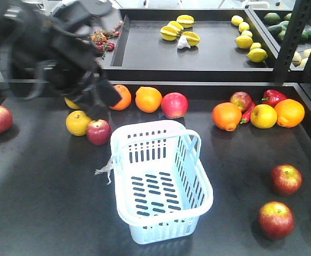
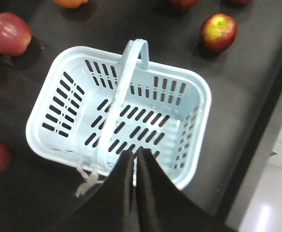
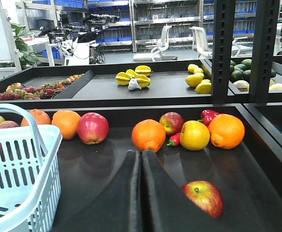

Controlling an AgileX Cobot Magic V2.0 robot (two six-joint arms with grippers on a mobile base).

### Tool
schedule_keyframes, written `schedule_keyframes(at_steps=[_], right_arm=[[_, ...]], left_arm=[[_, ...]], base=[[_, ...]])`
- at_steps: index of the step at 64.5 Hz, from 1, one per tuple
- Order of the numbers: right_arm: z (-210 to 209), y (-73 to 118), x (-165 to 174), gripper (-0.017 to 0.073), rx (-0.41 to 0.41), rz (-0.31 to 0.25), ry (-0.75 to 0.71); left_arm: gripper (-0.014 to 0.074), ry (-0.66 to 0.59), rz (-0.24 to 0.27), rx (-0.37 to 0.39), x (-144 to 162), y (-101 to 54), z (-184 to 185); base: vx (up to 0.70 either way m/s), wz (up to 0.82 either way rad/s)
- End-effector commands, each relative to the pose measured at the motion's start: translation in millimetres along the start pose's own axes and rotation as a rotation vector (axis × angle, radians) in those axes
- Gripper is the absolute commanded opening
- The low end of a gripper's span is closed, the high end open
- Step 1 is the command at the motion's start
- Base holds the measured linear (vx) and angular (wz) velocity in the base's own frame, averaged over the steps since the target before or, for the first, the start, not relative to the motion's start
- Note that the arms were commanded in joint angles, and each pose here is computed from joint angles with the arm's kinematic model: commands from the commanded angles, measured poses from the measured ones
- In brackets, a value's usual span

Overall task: Pick three apples into basket with both arms
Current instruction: 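Open the left gripper and raise it away from the basket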

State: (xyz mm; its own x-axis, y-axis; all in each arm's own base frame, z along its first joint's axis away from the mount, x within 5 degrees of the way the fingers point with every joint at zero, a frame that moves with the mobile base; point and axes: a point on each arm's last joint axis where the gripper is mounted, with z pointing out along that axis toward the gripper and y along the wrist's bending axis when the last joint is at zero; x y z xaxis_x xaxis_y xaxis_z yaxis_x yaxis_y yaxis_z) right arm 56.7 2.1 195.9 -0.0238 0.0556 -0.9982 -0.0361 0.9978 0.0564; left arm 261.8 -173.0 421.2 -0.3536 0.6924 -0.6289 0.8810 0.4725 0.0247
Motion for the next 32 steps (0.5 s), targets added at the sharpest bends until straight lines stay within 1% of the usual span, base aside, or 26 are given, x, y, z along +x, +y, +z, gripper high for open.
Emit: schedule_keyframes(at_steps=[1,6,11,14,16,20,22,25,26,27,28,29,30,32], right_arm=[[-0.3,-0.2,-2.2,-0.0004,0.004,-0.013,-0.066],[-0.3,-0.2,-2.2,-0.0004,0.004,-0.013,-0.066],[-0.3,-0.2,-2.2,-0.0004,0.004,-0.013,-0.066],[-0.3,-0.2,-2.2,-0.0004,0.004,-0.013,-0.066],[-0.3,-0.2,-2.2,-0.0004,0.004,-0.013,-0.066],[-0.3,-0.2,-2.2,-0.0004,0.004,-0.013,-0.066],[-0.3,-0.2,-2.2,-0.0004,0.004,-0.013,-0.066],[-0.3,-0.2,-2.2,-0.0004,0.004,-0.013,-0.066],[-0.3,-0.2,-2.2,-0.0004,0.004,-0.013,-0.066],[-0.3,-0.2,-2.2,-0.0004,0.004,-0.013,-0.066],[-0.3,-0.2,-2.2,-0.0004,0.004,-0.013,-0.066],[-0.3,-0.2,-2.2,-0.0004,0.004,-0.013,-0.066],[-0.3,-0.2,-2.2,-0.0004,0.004,-0.013,-0.066],[-0.3,-0.2,-2.2,-0.0004,0.004,-0.013,-0.066]], left_arm=[[-0.0008,-0.094,0.001,-0.024,11.6,-27.2,-44.7],[-0.0008,-0.122,-0.004,-0.045,29.1,-39.7,-54.3],[-0.0008,-0.158,-0.028,-0.072,54.0,-53.0,-57.4],[-0.0008,-0.188,-0.059,-0.094,65.8,-57.5,-55.4],[-0.0008,-0.21,-0.085,-0.113,79.3,-61.9,-51.9],[-0.0008,-0.237,-0.12,-0.139,98.7,-67.0,-43.6],[-0.0008,-0.247,-0.144,-0.149,115.0,-71.3,-35.0],[-0.0008,-0.28,-0.177,-0.166,130.1,-74.3,-25.1],[-0.0008,-0.29,-0.195,-0.17,138.3,-76.0,-19.4],[-0.0008,-0.28,-0.211,-0.169,147.6,-77.3,-11.4],[-0.0008,-0.297,-0.214,-0.181,149.9,-77.8,-11.3],[-0.0008,-0.29,-0.237,-0.182,162.2,-79.8,-1.6],[-0.0008,-0.309,-0.247,-0.196,167.5,-80.7,0.5],[-0.0008,-0.307,-0.271,-0.197,179.9,-83.4,8.7]], base=[[0.0,0.0],[0.0,0.0],[0.0,0.0],[0.0,0.0],[0.0,0.0],[0.0,0.0],[0.0,0.0],[0.0,0.0],[0.0,0.0],[0.0,0.0],[0.0,0.0],[0.0,0.0],[0.0,0.0],[0.0,0.0]])
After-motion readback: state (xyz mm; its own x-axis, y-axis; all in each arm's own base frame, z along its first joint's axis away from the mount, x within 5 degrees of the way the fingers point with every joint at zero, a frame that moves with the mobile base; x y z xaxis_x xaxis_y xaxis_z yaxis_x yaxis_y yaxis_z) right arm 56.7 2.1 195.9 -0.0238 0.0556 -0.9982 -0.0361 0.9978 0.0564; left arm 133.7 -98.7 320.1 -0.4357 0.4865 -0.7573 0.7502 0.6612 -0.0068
